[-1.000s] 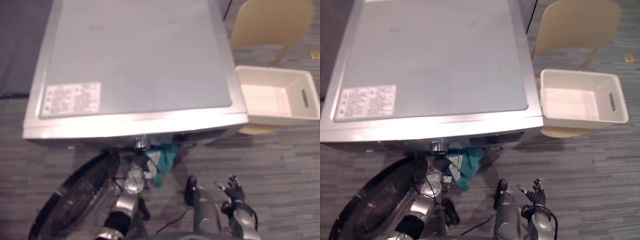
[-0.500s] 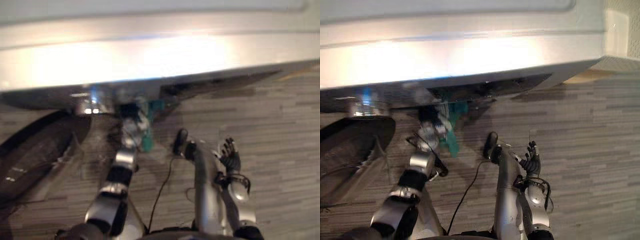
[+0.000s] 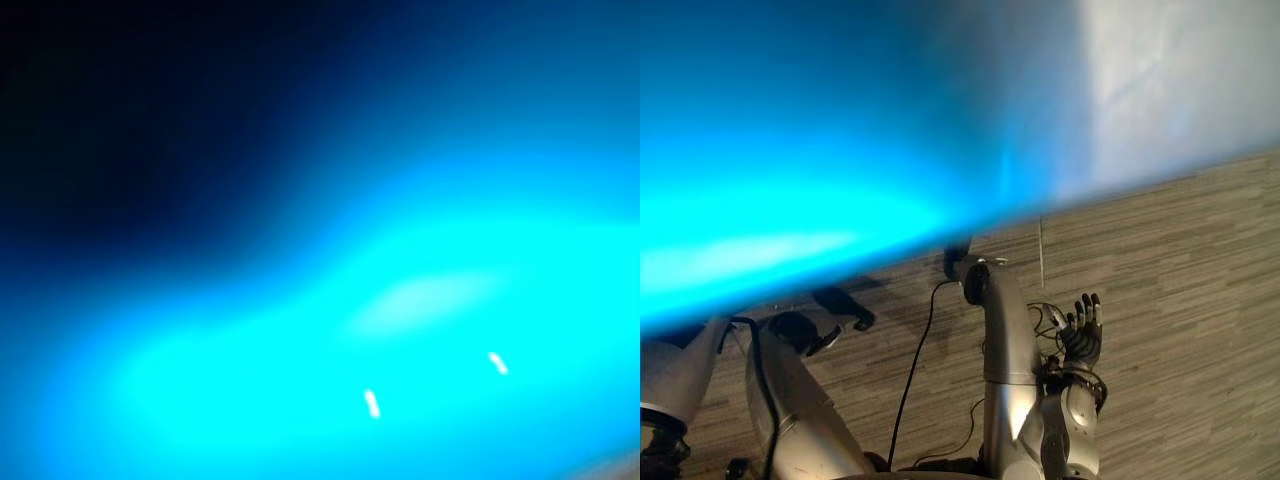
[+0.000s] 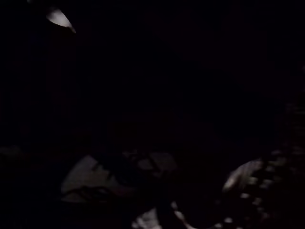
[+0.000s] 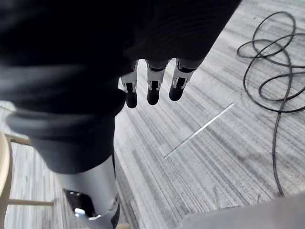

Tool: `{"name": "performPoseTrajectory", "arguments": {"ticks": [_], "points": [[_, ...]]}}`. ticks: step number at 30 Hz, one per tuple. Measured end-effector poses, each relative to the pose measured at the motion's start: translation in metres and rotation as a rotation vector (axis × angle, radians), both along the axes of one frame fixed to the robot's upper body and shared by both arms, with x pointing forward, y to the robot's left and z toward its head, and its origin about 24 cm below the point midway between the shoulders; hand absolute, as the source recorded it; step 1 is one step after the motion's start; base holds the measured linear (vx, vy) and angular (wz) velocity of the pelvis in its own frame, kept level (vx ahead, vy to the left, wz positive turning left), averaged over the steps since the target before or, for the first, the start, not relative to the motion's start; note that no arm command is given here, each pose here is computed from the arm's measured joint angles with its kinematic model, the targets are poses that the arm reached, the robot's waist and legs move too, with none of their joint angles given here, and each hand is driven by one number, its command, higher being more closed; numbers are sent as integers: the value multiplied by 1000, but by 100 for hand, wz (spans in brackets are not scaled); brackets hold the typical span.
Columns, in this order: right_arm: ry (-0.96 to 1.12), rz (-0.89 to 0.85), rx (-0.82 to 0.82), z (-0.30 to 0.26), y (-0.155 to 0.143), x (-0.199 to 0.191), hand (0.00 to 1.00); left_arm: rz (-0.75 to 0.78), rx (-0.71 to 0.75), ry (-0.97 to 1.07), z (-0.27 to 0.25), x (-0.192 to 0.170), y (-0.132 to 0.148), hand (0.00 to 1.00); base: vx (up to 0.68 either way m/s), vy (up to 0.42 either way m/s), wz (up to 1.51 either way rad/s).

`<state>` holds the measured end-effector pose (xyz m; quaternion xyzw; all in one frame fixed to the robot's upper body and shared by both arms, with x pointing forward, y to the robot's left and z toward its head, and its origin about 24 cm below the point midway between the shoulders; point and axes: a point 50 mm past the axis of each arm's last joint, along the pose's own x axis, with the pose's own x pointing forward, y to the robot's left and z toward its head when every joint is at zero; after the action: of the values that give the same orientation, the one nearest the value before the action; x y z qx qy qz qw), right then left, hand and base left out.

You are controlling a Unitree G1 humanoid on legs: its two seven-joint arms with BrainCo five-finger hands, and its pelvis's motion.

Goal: Pick up the laundry basket with both hands and put the clothes into the washing machine.

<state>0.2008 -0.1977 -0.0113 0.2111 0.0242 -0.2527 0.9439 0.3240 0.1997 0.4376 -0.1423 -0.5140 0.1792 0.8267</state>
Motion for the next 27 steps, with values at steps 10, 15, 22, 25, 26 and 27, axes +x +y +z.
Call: {"name": "performPoseTrajectory", "arguments": {"ticks": [10, 15, 22, 25, 26, 27], "points": [[66, -136, -10, -15, -36, -41, 0, 276, 352, 69, -4, 7, -30, 100, -54, -43, -2], [22, -122, -23, -6, -36, -39, 0, 417, 524, 132, -18, 21, -37, 0, -40, -26, 2], [14, -116, -34, -5, -37, -47, 0, 505, 774, 316, -33, 45, -37, 0, -51, -18, -2], [28, -122, -11, -10, -37, -51, 0, 543, 861, 343, -32, 47, -37, 0, -64, -2, 1], [33, -122, -7, -11, -37, -52, 0, 548, 870, 347, -32, 47, -37, 0, -61, -7, 1], [44, -123, 7, -15, -37, -53, 0, 549, 893, 361, -33, 48, -37, 0, -53, -10, 0]]}}
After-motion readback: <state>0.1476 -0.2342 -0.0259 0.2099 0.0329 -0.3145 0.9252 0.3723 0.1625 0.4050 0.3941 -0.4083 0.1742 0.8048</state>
